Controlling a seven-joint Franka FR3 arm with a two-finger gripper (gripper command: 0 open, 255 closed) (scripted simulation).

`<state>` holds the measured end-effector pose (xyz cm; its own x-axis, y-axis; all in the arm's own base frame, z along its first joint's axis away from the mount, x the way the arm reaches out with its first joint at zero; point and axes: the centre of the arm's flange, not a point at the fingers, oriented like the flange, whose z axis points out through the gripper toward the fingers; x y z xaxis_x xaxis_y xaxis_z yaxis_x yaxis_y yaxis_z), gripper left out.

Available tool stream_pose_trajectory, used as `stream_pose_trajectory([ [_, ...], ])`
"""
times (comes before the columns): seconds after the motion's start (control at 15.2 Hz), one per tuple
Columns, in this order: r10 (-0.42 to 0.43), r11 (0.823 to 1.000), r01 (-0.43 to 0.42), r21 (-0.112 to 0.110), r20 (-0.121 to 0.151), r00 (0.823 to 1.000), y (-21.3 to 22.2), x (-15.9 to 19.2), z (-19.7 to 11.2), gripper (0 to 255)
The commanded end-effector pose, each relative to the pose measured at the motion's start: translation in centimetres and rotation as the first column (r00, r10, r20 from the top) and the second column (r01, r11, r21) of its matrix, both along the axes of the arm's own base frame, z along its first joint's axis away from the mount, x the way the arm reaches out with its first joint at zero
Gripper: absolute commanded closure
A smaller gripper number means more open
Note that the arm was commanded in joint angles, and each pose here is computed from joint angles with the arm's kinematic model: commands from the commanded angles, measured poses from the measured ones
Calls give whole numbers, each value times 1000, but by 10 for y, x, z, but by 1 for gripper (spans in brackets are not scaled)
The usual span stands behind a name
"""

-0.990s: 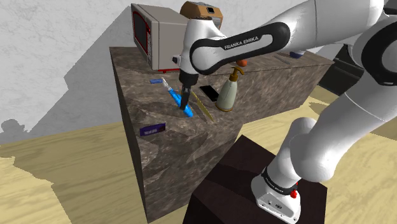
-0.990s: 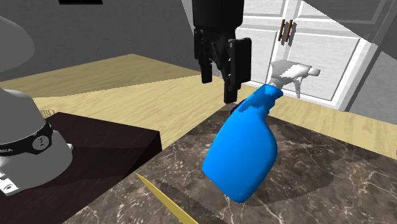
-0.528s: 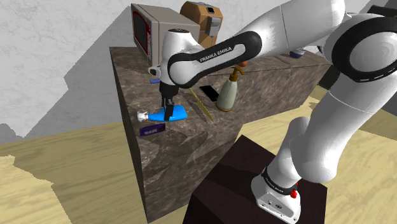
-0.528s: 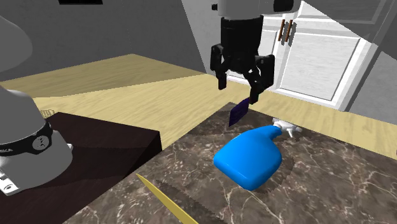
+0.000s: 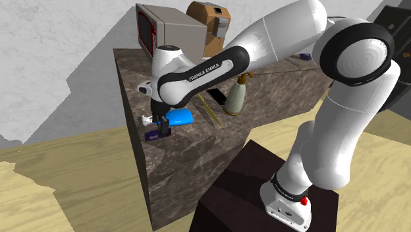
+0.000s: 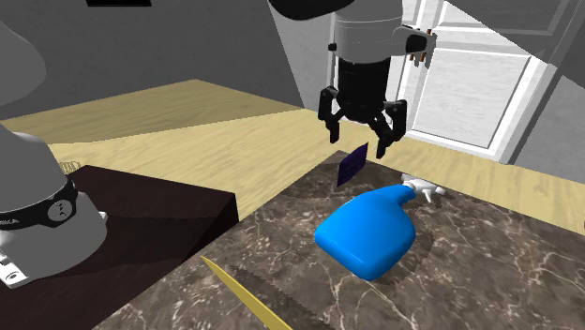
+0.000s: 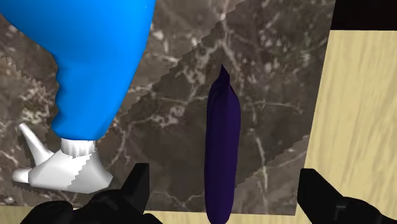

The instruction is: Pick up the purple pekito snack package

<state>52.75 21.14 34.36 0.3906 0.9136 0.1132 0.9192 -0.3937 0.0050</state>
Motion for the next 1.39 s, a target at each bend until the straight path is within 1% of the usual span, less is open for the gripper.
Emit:
stream_pose_trajectory([
  [0.0,3,1000,-3,0,1,1000,0,1,-11,0],
  [0.2,3,1000,-3,0,1,1000,0,1,-30,0],
  [0.33,3,1000,-3,0,1,1000,0,1,-30,0],
  [0.4,3,1000,-3,0,1,1000,1,0,-30,255],
  [0.99,3,1000,-3,0,1,1000,0,1,-30,255],
  [1.32,3,1000,-3,0,1,1000,0,1,-4,255],
])
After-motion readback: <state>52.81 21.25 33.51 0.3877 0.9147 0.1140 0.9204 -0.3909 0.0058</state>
